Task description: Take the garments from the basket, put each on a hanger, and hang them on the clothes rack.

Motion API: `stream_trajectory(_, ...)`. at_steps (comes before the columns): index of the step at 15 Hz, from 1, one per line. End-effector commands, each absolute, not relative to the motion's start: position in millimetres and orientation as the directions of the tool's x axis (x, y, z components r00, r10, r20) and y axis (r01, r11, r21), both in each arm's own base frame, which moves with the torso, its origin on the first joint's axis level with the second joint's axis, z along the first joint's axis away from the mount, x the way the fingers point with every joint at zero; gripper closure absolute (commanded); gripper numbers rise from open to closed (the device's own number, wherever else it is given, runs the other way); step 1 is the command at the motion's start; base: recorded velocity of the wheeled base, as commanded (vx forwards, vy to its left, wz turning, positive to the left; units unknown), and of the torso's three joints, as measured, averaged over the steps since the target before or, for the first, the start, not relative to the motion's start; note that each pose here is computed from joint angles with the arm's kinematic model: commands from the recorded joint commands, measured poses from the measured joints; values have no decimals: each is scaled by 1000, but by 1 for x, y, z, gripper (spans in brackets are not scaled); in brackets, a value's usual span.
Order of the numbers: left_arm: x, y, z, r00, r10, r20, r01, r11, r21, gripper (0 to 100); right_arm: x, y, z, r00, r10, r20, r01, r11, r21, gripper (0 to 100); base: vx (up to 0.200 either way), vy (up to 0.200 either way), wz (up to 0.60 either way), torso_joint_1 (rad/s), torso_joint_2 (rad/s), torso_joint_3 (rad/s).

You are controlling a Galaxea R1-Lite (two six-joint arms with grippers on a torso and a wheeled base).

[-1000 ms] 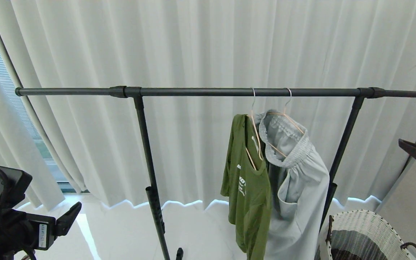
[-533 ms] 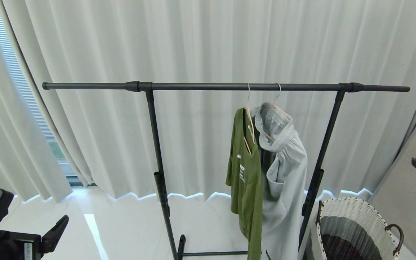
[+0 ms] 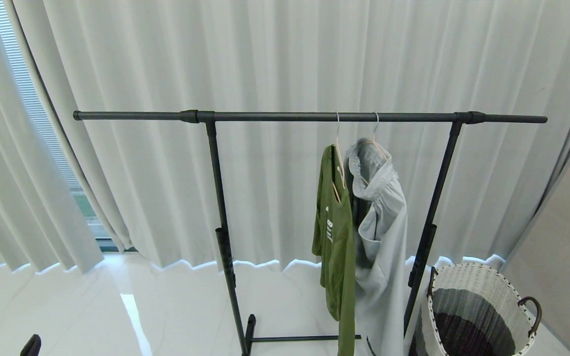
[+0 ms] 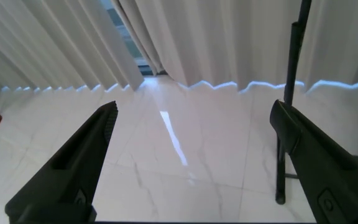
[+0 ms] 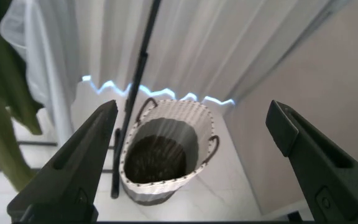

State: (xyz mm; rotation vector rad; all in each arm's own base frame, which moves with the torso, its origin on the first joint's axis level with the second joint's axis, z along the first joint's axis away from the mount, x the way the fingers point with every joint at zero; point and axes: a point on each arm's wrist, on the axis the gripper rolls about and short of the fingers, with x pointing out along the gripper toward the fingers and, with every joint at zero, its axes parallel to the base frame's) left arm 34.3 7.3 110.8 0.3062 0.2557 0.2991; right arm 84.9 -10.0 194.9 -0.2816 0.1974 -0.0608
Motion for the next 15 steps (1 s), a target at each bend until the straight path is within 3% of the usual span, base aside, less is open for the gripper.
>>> stream_trajectory(1, 1, 7, 102, 942, 334, -43, -309, 908, 284, 0, 66, -8, 187, 985, -100, -144, 55, 957, -285, 0, 0, 0, 0, 0, 0, 0)
stream_trajectory(3, -24, 8, 82, 936, 348, 58, -351, 903, 249, 0, 49, -6, 171, 987, -100, -124, 61, 957, -285, 0, 0, 0, 0, 0, 0, 0)
stream_trajectory(5, -25, 10, 82, 898, 437, 57, -439, 874, 208, 0, 40, -5, 166, 990, -100, -98, 69, 956, -287, 0, 0, 0, 0, 0, 0, 0)
stream_trajectory(10, -25, 10, 82, 901, 430, 57, -434, 889, 144, 0, 16, -1, 150, 995, -100, -15, 91, 952, -291, 0, 0, 0, 0, 0, 0, 0)
stream_trajectory(14, -23, 2, 81, 997, 67, 47, -69, 997, 29, 0, -25, 5, 111, 996, -89, -18, 80, 953, -291, 0, 0, 0, 0, 0, 0, 0)
stream_trajectory(15, -23, 1, 78, 998, 61, 20, -62, 998, 23, 0, -24, 4, 105, 994, -95, -54, 76, 957, -279, 0, 0, 0, 0, 0, 0, 0)
